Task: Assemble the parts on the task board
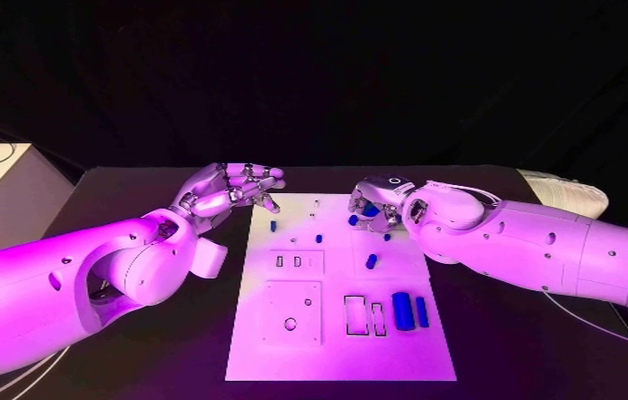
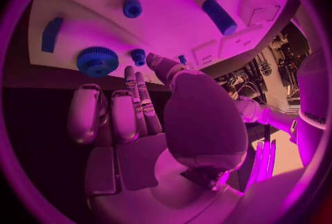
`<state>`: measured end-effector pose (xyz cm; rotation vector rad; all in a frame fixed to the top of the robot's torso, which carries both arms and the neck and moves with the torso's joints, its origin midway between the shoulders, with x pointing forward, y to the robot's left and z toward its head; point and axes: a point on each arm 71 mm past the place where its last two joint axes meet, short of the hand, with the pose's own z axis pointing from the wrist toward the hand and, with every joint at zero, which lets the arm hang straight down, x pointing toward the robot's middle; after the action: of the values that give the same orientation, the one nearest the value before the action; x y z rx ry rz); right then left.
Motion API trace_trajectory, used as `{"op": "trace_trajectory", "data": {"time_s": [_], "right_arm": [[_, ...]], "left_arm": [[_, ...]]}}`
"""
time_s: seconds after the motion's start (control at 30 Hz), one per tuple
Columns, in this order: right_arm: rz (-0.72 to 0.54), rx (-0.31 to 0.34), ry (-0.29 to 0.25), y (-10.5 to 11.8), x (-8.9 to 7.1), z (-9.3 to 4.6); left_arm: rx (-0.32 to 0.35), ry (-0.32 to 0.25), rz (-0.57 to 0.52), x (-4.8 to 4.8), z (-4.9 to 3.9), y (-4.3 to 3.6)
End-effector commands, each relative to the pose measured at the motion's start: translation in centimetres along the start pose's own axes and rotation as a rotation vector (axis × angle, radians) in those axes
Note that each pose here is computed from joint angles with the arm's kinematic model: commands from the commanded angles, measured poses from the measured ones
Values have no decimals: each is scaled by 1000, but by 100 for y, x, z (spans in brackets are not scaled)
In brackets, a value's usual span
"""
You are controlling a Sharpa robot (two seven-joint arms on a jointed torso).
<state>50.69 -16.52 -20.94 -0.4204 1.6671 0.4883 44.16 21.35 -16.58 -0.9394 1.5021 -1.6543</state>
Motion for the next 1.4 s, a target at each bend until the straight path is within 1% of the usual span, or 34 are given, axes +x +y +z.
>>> {"op": "trace_trajectory", "data": {"time_s": [0.03,0.73,1.07,1.23,1.4], "right_arm": [[-24,8,13,2,16,10],[-25,-1,18,45,35,48],[-28,6,23,40,47,66],[-28,9,12,42,42,66],[-23,6,-13,65,27,62]], "left_arm": [[5,27,-7,30,1,-13],[-1,29,-10,26,-6,-12],[-3,30,-11,26,-8,-12],[-4,31,-11,25,-9,-11],[-4,32,-11,23,-8,-11]]}}
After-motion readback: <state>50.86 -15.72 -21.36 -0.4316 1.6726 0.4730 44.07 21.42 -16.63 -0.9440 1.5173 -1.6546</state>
